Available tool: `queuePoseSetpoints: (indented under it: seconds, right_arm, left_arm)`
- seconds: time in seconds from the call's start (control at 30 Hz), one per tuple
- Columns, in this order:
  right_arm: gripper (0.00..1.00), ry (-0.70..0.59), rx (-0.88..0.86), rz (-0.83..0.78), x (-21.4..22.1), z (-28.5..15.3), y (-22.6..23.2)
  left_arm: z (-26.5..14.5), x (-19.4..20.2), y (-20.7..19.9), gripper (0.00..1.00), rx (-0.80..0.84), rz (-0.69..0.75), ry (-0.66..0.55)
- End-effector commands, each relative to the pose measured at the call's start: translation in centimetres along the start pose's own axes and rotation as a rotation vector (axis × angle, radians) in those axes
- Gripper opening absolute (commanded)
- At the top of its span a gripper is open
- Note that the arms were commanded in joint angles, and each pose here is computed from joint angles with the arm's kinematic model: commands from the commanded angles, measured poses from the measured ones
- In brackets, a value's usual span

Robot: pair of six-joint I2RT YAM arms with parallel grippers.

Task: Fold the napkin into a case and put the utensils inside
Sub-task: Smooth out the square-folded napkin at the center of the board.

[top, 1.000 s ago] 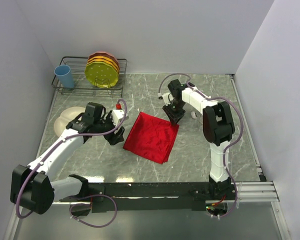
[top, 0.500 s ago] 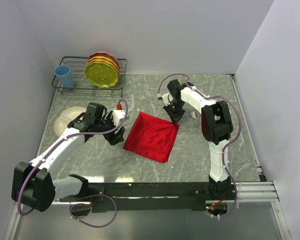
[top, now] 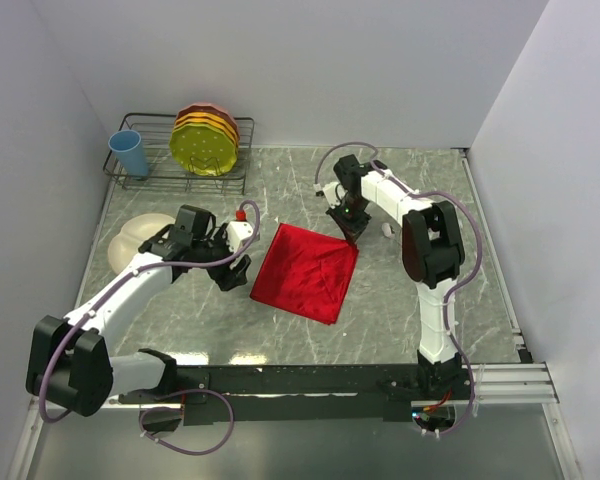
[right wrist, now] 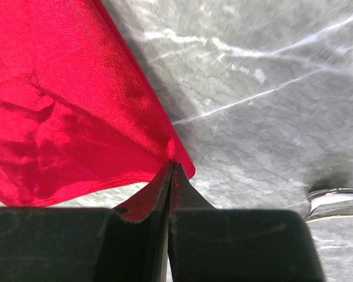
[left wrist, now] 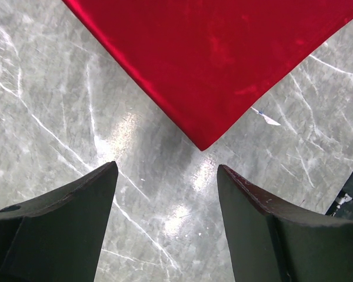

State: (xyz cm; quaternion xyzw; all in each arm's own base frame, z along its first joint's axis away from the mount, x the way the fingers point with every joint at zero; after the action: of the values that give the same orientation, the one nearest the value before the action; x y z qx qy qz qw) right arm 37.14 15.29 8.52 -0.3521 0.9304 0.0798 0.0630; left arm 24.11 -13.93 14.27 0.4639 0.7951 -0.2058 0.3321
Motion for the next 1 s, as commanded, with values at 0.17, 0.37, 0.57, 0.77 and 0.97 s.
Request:
queuePoseSetpoints:
  seconds: [0.17, 0.37, 0.57, 0.77, 0.97]
  right_arm:
    - [0.19, 0.048, 0.023, -0.01, 0.8, 1.3, -0.6]
    - [0.32, 0.064, -0.015, 0.002, 1.2, 2.1, -0.3]
    - [0.31, 0.099, -0.091, 0.035, 2.0, 3.6, 0.6]
    - [0.01, 0.096, -0.154, 0.126, 1.5, 4.4, 1.5]
    - [0.0, 0.055, -0.228, 0.26, 2.1, 4.3, 3.6]
  left_arm:
    - [0.6, -0.2, 0.0, 0.75, 0.029, -0.001, -0.004]
    - [0.7, -0.2, -0.3, 0.75, 0.038, -0.055, -0.004]
    - [0.6, -0.2, 0.1, 0.74, 0.01, -0.066, -0.003]
    - [0.3, -0.4, 2.0, 0.73, -0.021, -0.196, -0.023]
    - [-0.9, -1.6, 5.5, 0.74, -0.014, -0.4, -0.114]
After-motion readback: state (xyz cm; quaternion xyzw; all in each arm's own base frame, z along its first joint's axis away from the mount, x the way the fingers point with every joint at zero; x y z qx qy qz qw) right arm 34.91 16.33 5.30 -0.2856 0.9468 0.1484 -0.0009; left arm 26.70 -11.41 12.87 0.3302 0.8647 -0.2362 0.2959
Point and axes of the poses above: each gripper's point midway between its finger pads, its own z axis out along the fingers, its own y axis along the line the jaws close on, x = y × z, the point moved 4 cm from there along -z, back along the fingers, and after that the axes turned 1 degree about z, right-handed, at the moved point
